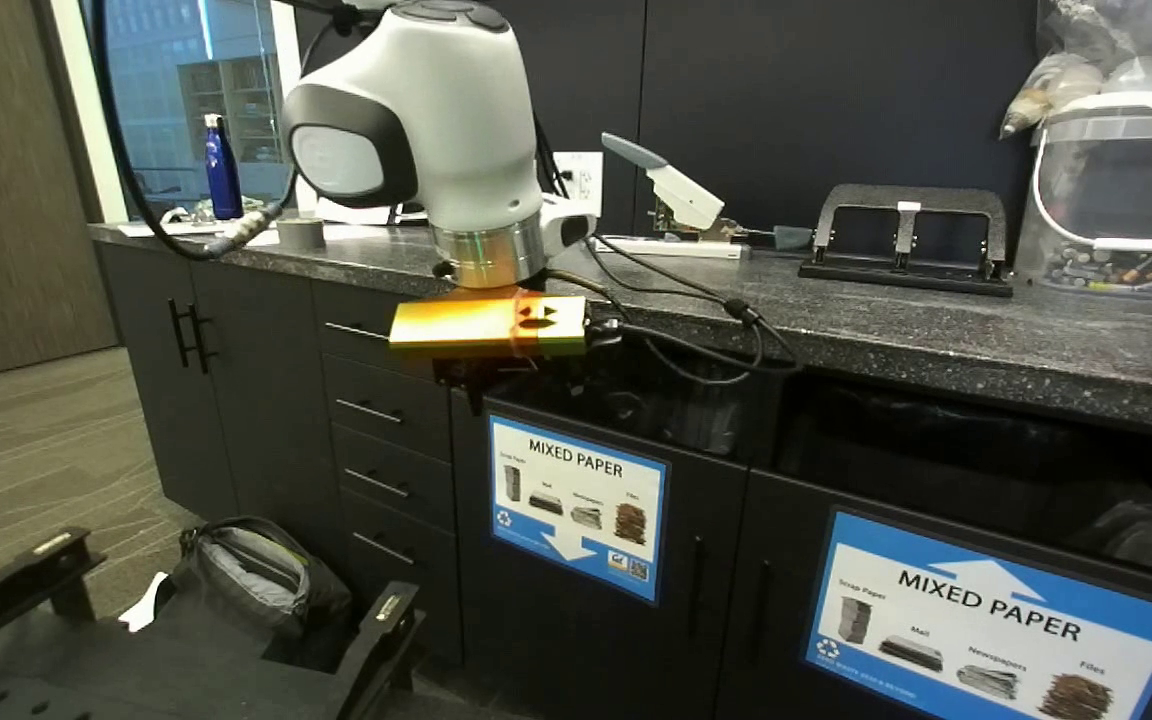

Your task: Put the papers in the bon to the left

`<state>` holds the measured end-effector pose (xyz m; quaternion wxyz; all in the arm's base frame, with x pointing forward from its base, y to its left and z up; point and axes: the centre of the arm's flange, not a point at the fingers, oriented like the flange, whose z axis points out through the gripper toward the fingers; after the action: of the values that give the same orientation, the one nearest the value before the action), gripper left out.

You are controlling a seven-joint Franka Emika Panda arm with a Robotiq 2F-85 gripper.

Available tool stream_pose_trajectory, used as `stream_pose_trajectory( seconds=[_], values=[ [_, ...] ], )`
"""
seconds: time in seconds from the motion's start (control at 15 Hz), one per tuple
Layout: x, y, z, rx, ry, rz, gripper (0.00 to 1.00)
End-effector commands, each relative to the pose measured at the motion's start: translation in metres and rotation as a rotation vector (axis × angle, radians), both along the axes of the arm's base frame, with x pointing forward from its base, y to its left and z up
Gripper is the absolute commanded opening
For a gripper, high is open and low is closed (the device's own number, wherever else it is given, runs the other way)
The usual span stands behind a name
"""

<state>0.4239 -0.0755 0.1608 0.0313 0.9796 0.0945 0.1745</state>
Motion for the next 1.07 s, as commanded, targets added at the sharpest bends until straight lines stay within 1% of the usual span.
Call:
stream_pose_trajectory(
  seconds=[0.0,0.2,0.4,0.47,0.53,0.6,1.0],
  values=[
    [-0.02,-0.003,0.075,-0.021,0.178,0.092,1.0],
    [-0.059,-0.009,0.069,-0.055,0.32,0.119,1.0],
    [-0.091,-0.018,0.061,-0.11,0.456,0.115,1.0],
    [-0.095,-0.02,0.06,-0.117,0.47,0.101,1.0],
    [-0.092,-0.024,0.062,-0.122,0.477,0.081,1.0],
    [-0.088,-0.028,0.066,-0.127,0.468,0.069,1.0],
    [-0.067,-0.027,0.12,-0.115,0.478,0.046,1.0]
  ],
)
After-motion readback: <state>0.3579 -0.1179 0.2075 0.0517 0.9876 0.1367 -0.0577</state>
